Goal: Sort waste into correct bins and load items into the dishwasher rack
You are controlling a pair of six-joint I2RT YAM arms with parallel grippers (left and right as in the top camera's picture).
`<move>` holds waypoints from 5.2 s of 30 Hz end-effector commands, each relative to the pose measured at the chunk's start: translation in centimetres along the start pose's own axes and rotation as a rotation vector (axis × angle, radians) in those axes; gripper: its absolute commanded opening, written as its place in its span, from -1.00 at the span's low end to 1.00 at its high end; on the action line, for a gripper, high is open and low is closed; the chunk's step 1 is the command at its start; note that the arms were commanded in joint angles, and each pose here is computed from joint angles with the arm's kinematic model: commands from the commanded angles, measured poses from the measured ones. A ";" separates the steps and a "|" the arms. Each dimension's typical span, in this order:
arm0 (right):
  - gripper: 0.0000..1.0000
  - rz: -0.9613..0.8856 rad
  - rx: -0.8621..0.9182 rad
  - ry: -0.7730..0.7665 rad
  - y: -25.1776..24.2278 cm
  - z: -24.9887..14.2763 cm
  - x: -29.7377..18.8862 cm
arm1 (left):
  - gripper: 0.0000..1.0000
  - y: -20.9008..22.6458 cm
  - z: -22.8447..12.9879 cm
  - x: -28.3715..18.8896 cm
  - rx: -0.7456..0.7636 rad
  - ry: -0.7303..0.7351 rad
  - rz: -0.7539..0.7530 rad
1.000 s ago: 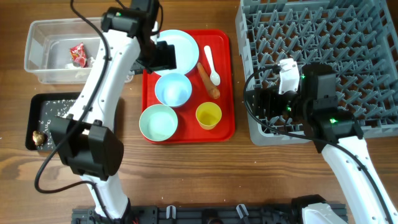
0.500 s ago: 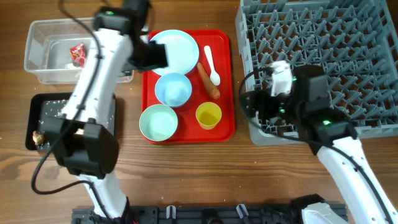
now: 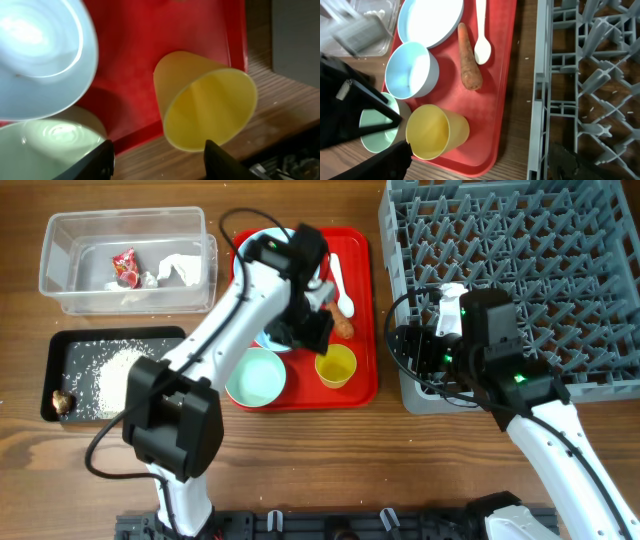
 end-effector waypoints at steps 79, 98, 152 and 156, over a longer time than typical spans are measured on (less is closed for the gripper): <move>-0.27 0.402 -0.019 -0.276 0.1 10.9 -1.2 | 1.00 7.3 4.7 -11.1 0.043 -0.590 -0.428; -0.27 -0.253 0.041 0.000 -6.7 7.6 -6.5 | 0.99 11.2 5.9 -10.6 -0.062 -0.608 -0.208; 0.90 -0.272 -0.009 0.154 -1.4 9.7 -2.1 | 0.93 5.5 7.9 -6.5 -0.405 -0.546 0.140; 0.90 -0.304 0.032 0.189 -3.0 9.0 -2.8 | 0.92 2.5 10.3 -2.7 -0.476 -0.570 0.157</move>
Point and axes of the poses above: each gripper's point midway between its finger pads, its own x axis out along the fingers, its own y axis along the line the jaws close on, z = x × y, the point moved 1 cm from there along -x, back along the fingers, and after that the axes turned 6 degrees about x, right-handed, at the moved point
